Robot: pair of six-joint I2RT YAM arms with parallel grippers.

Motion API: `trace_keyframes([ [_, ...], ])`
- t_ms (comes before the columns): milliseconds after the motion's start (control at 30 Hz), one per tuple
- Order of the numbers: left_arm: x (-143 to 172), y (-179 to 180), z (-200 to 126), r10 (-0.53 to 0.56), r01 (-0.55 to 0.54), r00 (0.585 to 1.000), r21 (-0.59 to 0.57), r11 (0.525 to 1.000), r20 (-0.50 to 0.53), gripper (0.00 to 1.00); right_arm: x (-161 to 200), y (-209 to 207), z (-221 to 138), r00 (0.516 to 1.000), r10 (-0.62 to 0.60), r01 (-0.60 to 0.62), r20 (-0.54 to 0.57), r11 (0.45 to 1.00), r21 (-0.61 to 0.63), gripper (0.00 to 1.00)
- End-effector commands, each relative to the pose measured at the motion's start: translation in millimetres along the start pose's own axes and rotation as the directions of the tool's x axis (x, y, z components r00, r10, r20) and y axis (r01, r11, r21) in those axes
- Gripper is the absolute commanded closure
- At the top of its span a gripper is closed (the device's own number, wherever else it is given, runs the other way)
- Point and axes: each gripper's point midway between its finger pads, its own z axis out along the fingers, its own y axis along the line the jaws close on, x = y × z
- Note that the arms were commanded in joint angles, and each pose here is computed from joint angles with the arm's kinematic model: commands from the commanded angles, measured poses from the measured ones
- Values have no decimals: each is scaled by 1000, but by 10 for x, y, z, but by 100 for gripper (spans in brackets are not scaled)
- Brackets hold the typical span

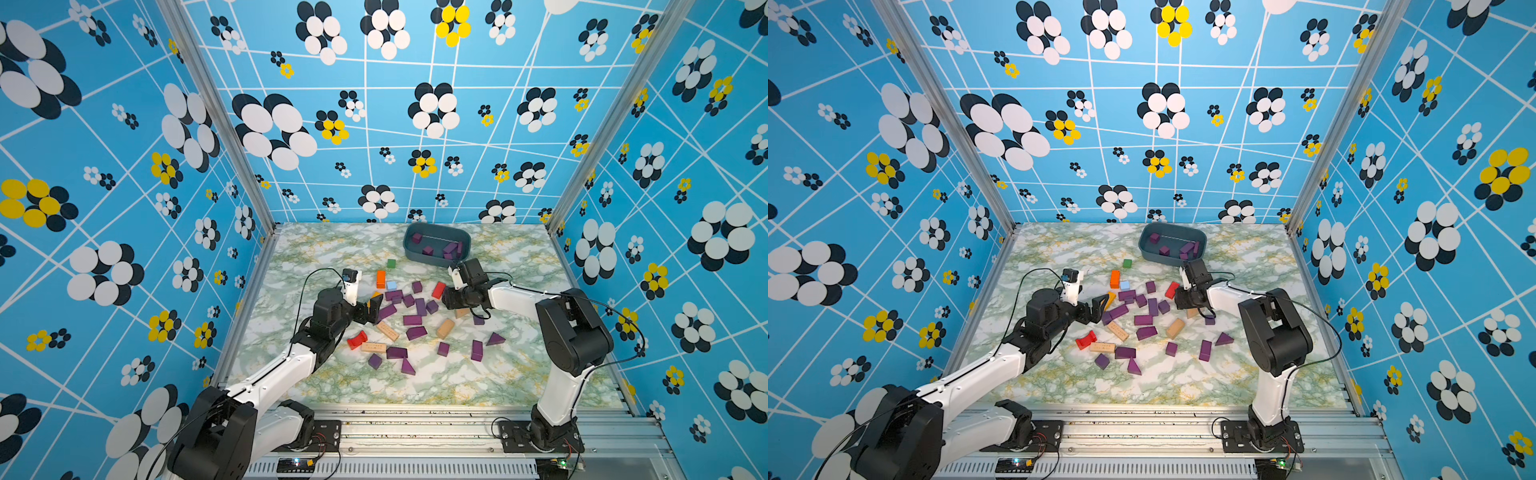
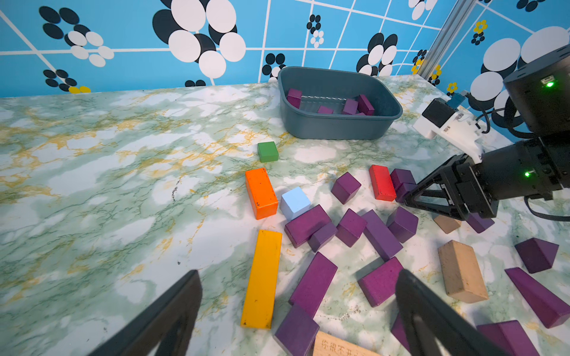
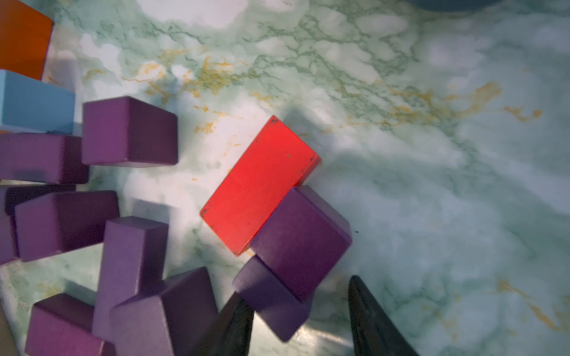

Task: Pick purple bricks into the storage bin
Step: Pick up the building block from the center of the board.

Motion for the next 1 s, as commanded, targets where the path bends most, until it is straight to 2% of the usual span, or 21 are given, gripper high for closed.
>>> trace_keyframes([
  [0,-16,25,13,-18,18,1000,-1,1000,9,0,-12,21,60,1000,-19,19,-10,1000,1,48],
  [467,5,59,28,-51,51,999,-9,999,-1,1,-123,148,110,999,-34,35,18,997,-63,49],
  [633,-1,66,9,-53,53,999,-14,998,-1,1,-135,165,134,999,-34,35,19,997,-67,55],
  [767,-3,73,8,-53,53,999,-17,998,-2,1,-113,163,142,999,-31,32,17,997,-68,72],
  [833,-8,79,6,-56,56,998,-18,998,-1,1,-116,159,126,999,-27,29,23,997,-66,75],
  [900,-11,72,11,-57,57,998,-14,998,-1,1,-128,164,90,999,-17,20,36,997,-68,84],
  [967,-19,71,16,-57,57,998,-14,998,-1,0,-147,176,36,999,-2,6,47,997,-72,87],
])
